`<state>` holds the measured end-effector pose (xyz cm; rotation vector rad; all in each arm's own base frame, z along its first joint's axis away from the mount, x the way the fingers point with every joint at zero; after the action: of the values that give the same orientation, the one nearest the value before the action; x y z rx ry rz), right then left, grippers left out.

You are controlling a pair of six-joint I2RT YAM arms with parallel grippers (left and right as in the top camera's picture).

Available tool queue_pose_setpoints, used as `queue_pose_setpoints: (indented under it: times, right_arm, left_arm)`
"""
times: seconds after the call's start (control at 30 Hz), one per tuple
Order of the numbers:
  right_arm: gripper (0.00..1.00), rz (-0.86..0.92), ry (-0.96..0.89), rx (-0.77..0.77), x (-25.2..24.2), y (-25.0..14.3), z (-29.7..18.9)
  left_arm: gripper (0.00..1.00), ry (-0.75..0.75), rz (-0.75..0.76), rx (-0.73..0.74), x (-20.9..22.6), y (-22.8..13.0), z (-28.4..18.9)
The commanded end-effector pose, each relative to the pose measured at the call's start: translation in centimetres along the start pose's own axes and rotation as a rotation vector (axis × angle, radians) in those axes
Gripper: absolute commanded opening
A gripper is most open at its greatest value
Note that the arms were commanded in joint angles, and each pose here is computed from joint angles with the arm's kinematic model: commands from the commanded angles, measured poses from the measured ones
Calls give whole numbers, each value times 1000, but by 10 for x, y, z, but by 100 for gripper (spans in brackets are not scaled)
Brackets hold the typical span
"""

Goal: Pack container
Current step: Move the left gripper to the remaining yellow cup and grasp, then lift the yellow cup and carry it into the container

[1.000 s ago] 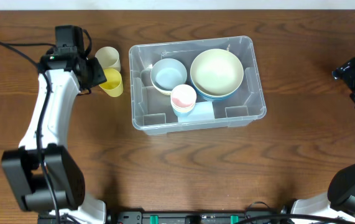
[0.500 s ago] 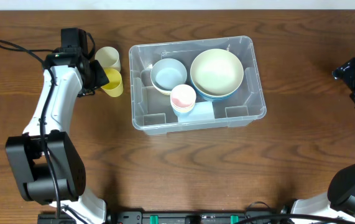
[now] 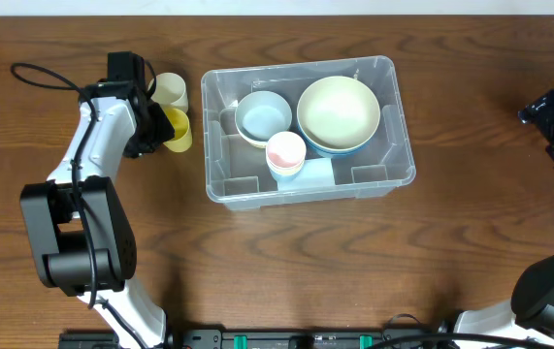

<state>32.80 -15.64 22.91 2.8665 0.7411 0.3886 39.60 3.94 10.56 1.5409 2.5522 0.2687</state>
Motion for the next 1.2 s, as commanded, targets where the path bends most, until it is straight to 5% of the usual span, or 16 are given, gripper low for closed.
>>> queue_pose_setpoints:
  times: [0.0, 0.07, 0.3, 0.7, 1.17]
  right_arm:
    - [99, 2, 0, -9, -3, 2, -3]
    - [99, 2, 0, -9, -3, 2, -3]
    - [99, 2, 0, -9, -3, 2, -3]
    - [99, 2, 0, -9, -3, 2, -3]
    - [99, 2, 0, -9, -3, 2, -3]
  left_arm:
    - [40, 7, -10, 3, 2, 0, 2]
    - [27, 7, -10, 1, 2, 1, 2]
    - [7, 9, -8, 7, 2, -1, 2]
    - [6, 35, 113, 85, 12, -23, -25]
    - [6, -348, 245, -365, -13, -58, -220]
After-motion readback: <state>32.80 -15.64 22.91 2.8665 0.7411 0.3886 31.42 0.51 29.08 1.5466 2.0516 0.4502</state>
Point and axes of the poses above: each gripper's point midway between its finger pads, its own z axis out along the fingers, its own x axis along the line the jaws close on, y = z × x, the point moved 5 cm from there along -z, back along the fingers, and after that the axes turned 4 degrees about z, right-handed, at the moved point
